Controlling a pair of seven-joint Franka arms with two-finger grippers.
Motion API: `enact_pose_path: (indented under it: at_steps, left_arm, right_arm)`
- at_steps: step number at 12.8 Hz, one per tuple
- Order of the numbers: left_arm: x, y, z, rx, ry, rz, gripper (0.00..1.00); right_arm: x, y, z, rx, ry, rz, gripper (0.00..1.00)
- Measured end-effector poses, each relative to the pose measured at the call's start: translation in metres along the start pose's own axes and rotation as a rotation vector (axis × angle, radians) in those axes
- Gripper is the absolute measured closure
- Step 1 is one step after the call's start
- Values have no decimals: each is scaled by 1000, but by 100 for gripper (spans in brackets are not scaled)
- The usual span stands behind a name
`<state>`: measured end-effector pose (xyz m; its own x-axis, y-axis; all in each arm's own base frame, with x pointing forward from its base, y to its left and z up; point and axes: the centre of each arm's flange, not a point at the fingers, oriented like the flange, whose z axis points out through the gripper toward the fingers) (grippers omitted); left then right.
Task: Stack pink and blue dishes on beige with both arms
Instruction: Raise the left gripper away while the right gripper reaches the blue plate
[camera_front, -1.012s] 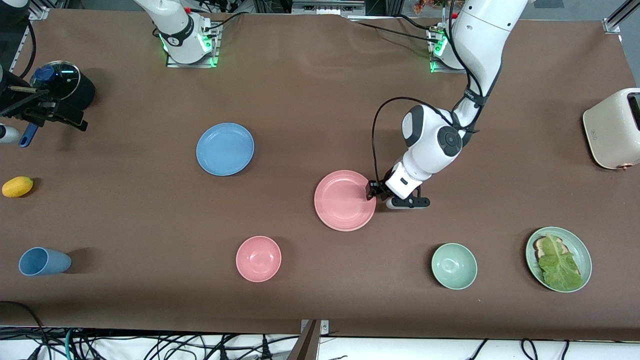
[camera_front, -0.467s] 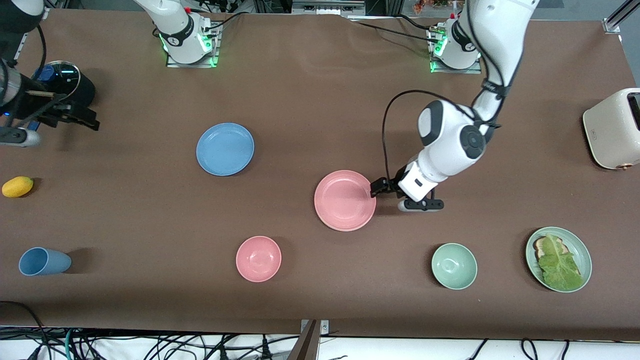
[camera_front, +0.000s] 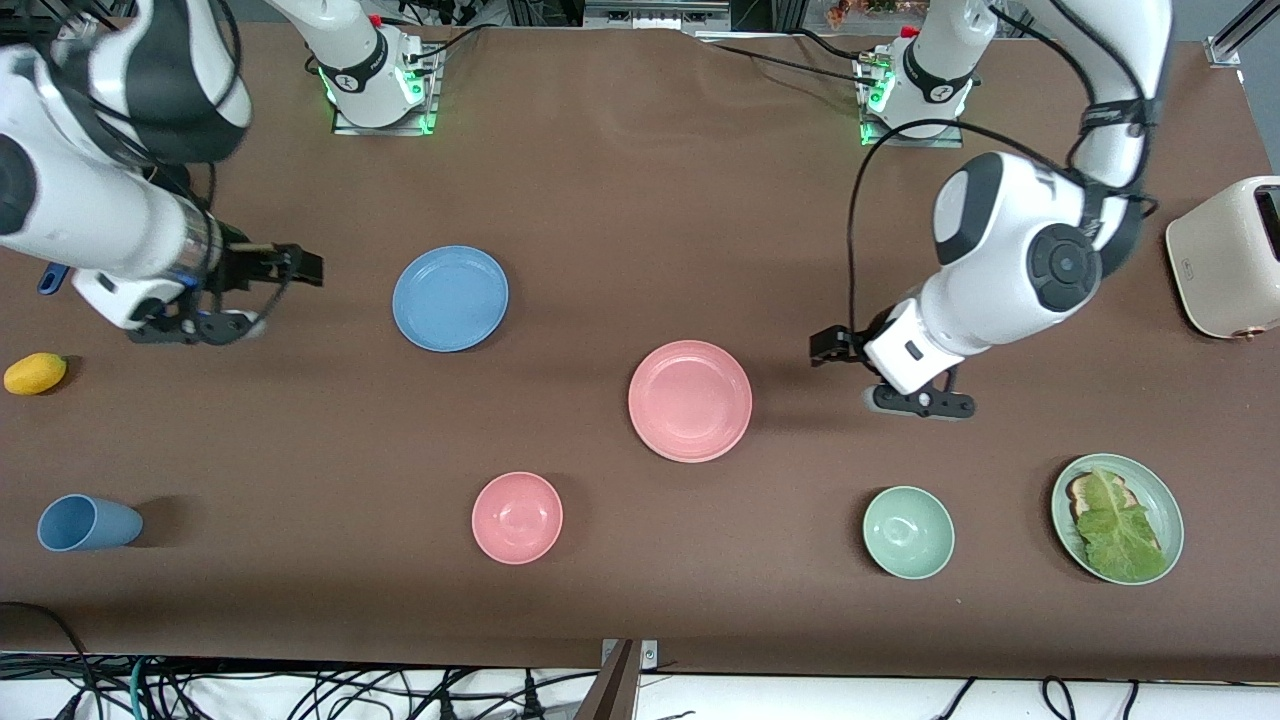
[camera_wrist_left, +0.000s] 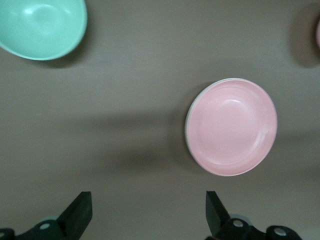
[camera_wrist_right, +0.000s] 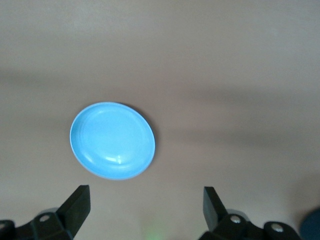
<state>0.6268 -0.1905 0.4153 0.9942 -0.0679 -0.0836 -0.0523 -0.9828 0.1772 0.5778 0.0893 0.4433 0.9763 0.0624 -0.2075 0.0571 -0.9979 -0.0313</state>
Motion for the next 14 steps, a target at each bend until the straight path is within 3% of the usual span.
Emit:
enact_pose_path:
  at_steps: [2,8,11,14]
  left_arm:
    - [4,-20,-29,65,-13,40,0]
    - [12,-115,-76,94,-16,151,0]
    - [6,-144,-104,127,-10,154,0]
    - [2,-188,-115,123,-8,187,0]
  right_arm:
    - [2,6,56,2,3,13,0]
    - [-35,16,191,-1,72,25,0]
    - [-55,15,234,-3,100,17,0]
    - [-59,8,255,-2,95,4,0]
